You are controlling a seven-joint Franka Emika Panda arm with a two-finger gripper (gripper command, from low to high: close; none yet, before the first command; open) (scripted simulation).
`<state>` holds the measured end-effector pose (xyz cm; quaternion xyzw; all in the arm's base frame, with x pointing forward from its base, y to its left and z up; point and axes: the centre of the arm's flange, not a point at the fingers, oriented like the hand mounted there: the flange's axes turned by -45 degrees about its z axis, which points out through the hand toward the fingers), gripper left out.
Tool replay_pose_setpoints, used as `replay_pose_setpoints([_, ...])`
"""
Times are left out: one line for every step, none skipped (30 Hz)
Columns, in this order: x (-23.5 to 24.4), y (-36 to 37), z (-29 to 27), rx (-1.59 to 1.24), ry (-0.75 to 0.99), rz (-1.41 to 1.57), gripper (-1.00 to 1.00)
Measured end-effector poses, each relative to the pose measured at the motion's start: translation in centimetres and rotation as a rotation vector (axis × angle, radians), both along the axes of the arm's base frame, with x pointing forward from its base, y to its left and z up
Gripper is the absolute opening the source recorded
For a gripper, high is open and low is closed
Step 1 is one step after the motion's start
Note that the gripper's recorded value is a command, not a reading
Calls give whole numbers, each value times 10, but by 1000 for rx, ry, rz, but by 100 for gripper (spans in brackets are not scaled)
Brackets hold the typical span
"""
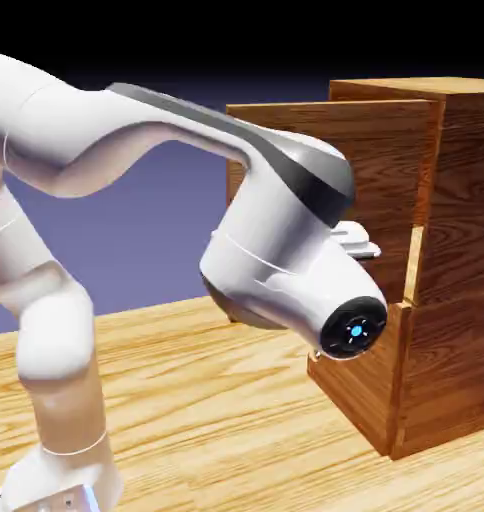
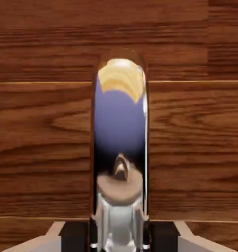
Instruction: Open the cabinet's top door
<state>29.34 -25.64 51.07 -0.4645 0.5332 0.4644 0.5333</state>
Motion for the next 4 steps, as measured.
replay_pose_setpoints([2, -5, 0, 0, 0, 21, -100])
replay_pose_setpoints([5, -10, 0, 0, 0, 40, -100])
replay_pose_setpoints([7, -14, 0, 0, 0, 60, -100])
replay_pose_setpoints([9, -17, 0, 0, 0, 72, 100])
